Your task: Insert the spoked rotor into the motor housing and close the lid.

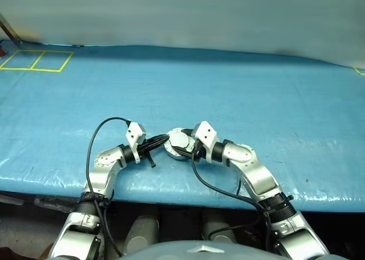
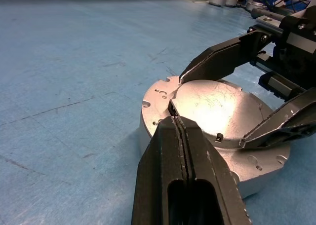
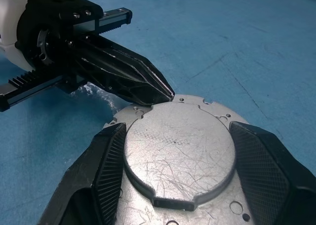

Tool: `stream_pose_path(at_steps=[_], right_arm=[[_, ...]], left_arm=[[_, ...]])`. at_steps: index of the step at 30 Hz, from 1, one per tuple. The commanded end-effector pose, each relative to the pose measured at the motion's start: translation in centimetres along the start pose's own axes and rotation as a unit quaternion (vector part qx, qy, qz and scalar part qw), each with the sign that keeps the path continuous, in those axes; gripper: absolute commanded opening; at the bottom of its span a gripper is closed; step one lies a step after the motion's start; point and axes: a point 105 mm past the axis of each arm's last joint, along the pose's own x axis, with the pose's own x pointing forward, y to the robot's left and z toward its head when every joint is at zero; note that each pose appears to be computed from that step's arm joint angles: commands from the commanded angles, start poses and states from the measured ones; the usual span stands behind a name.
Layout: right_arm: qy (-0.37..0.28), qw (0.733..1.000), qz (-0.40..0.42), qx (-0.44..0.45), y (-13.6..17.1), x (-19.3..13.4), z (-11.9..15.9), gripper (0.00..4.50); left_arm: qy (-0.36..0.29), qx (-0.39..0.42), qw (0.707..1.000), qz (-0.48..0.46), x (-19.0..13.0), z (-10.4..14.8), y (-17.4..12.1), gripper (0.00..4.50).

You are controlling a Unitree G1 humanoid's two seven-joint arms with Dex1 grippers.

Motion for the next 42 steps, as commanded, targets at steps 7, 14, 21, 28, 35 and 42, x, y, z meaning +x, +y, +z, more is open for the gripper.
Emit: stream_pose_path(at_steps=[7, 14, 21, 28, 35, 42], right_arm=[[-0.02, 0.999, 0.021, 0.023, 0.3, -0.8, 0.7, 4.35], [-0.153, 0.983, -0.011, 0.103, -0.9, -3.0, 5.7, 4.47], [-0.098, 0.958, -0.068, 0.262, -3.0, -4.7, 2.1, 4.47], [-0.069, 0.921, -0.061, 0.379, -2.2, -5.1, -0.6, 4.47], [-0.06, 0.899, -0.036, 0.432, -0.9, -4.4, -1.4, 3.9], [-0.055, 0.885, -0.009, 0.462, 0.3, -3.9, -1.7, 1.57]], left_arm=[[0.023, -0.009, 1.0, -0.015, -0.1, -1.4, -1.0, 0.0], [0.015, -0.016, 1.0, -0.009, -0.4, -1.3, -1.0, 0.0], [0.012, -0.013, 1.0, -0.009, -0.4, -1.2, -1.0, 0.0], [0.012, -0.01, 1.0, -0.012, -0.2, -1.1, -1.0, 0.0], [0.014, -0.006, 1.0, -0.011, -0.2, -1.2, -1.0, 0.0], [0.014, -0.003, 1.0, -0.006, -0.3, -1.2, -1.0, 0.0]])
